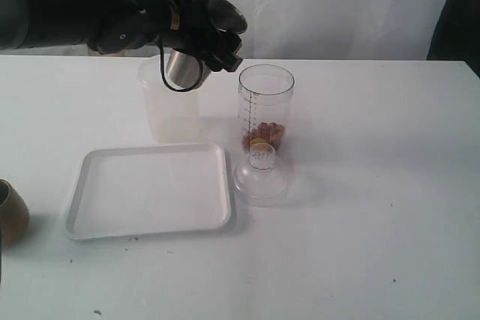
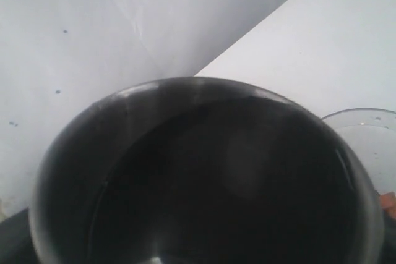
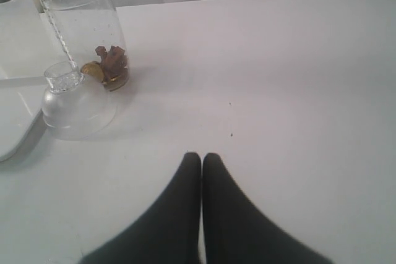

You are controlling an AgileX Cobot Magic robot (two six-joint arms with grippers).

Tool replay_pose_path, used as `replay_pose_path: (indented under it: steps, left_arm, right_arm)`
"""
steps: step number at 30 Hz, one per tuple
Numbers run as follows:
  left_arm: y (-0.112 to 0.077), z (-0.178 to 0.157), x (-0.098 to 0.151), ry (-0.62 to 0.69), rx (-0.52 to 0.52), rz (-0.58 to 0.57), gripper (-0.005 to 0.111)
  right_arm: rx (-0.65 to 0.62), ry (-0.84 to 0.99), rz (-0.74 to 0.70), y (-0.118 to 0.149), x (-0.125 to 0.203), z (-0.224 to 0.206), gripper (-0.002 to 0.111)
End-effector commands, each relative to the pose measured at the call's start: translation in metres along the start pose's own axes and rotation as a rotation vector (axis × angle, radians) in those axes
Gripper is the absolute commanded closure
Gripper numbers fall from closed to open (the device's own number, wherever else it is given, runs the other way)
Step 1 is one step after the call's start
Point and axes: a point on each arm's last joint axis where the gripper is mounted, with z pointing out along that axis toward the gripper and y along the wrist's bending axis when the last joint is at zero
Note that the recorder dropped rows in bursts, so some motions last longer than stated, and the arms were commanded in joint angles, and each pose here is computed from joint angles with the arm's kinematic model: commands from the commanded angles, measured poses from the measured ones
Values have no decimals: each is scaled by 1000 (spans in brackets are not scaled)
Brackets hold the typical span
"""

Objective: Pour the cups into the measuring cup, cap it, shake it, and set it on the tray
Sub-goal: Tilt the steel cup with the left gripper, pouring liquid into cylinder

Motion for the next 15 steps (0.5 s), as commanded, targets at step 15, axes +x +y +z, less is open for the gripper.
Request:
replay_pose_path:
  steps: [15]
  left_arm:
    - [-9,-15,-26,-115,8,132,107]
  right_arm:
    - [-5,-9,0,0,1,0,108]
